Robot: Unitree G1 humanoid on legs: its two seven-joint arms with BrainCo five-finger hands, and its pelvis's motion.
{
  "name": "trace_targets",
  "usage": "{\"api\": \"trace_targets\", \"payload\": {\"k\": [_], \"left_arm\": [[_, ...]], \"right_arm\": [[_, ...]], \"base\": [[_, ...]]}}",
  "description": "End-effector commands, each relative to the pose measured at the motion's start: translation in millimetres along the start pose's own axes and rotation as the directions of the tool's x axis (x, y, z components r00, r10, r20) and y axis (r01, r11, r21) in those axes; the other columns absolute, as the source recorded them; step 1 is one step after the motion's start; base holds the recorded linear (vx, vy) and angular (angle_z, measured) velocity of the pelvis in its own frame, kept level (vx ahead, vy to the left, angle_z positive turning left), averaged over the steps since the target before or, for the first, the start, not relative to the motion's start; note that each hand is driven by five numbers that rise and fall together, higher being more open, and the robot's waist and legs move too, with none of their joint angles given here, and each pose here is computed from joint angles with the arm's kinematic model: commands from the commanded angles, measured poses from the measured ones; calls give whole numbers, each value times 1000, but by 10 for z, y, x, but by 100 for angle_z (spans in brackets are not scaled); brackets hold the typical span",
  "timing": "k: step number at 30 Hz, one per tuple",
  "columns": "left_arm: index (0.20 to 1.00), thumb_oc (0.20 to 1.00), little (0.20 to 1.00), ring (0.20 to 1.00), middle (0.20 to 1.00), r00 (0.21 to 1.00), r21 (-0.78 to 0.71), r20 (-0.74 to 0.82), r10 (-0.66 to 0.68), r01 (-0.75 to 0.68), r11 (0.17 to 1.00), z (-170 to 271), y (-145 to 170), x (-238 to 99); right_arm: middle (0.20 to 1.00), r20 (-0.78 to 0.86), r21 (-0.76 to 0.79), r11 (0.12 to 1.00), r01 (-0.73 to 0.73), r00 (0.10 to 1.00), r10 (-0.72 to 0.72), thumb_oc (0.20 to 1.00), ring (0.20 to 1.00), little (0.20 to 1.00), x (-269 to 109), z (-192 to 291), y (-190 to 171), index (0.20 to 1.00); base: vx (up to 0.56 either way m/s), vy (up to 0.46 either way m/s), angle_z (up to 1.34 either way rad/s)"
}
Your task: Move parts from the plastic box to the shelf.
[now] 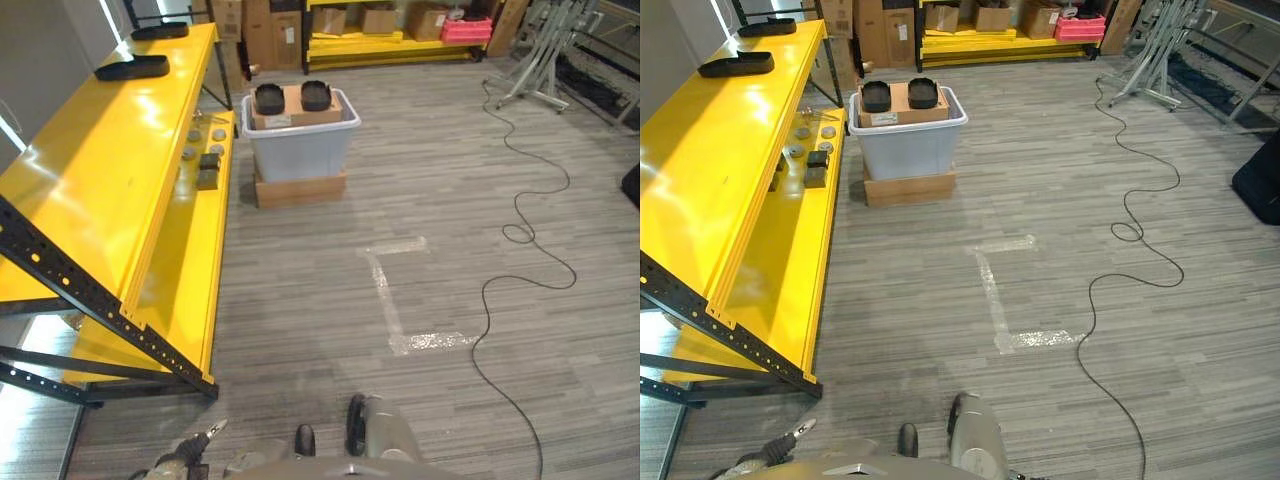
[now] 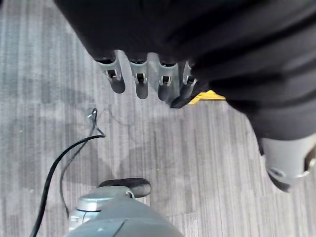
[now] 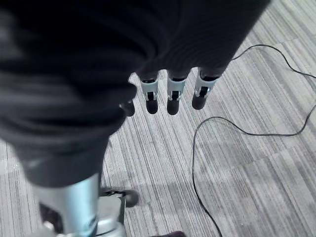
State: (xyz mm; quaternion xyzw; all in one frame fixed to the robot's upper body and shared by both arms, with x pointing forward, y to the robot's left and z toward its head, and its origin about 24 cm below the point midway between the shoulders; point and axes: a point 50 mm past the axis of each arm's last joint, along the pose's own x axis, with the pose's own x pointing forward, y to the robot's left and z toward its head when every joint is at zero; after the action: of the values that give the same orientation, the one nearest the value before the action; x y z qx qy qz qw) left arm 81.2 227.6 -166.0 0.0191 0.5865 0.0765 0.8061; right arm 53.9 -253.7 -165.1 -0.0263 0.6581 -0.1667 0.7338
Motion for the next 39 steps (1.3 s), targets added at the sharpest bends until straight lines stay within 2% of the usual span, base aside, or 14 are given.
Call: {"api": "trace_targets", "payload": {"k": [1, 6, 12, 23, 30, 35, 39], "left_arm": [[1000, 1000, 1000, 1000, 1000, 1000, 17, 8, 13, -14, 1000, -80, 63, -21], [1000, 1000, 1000, 1000, 1000, 999, 31, 38, -10, 9, 999, -99, 23, -27], [1000, 1000, 1000, 1000, 1000, 998, -32, 60, 0, 2, 999, -31, -8, -18], [1000, 1000, 1000, 1000, 1000, 987, -157, 159, 35, -10, 988, 374, -35, 11], [1000, 1000, 1000, 1000, 1000, 983, -304, 141, 119, -72, 950, 307, 120, -1], [1000, 1000, 1000, 1000, 1000, 975, -408, 126, 181, -116, 906, 173, 263, -31], [1000, 1000, 1000, 1000, 1000, 970, -410, 121, 209, -142, 901, 169, 311, -38]], "right_arm": [[1000, 1, 28, 1000, 11, 1000, -11, 1000, 1000, 1000, 1, -2, -110, 1000], [1000, -8, 40, 999, 5, 1000, -5, 1000, 1000, 1000, 3, -85, -59, 1000], [1000, -8, 8, 1000, 23, 1000, -23, 1000, 1000, 1000, 3, -91, -32, 1000], [1000, 34, 9, 994, 109, 993, -109, 1000, 1000, 1000, -12, 93, -303, 1000], [1000, 38, -71, 991, 114, 993, -112, 1000, 1000, 1000, -12, 70, -328, 1000], [1000, 111, -140, 985, 100, 990, -84, 1000, 1000, 1000, -22, 165, -345, 1000], [1000, 141, -147, 984, 96, 987, -76, 1000, 1000, 1000, -27, 255, -283, 1000]], "base": [[269, -111, -15], [412, -189, 22], [448, -280, 40], [252, -247, 9], [470, 120, -30], [554, 183, -60], [449, 177, -35]]}}
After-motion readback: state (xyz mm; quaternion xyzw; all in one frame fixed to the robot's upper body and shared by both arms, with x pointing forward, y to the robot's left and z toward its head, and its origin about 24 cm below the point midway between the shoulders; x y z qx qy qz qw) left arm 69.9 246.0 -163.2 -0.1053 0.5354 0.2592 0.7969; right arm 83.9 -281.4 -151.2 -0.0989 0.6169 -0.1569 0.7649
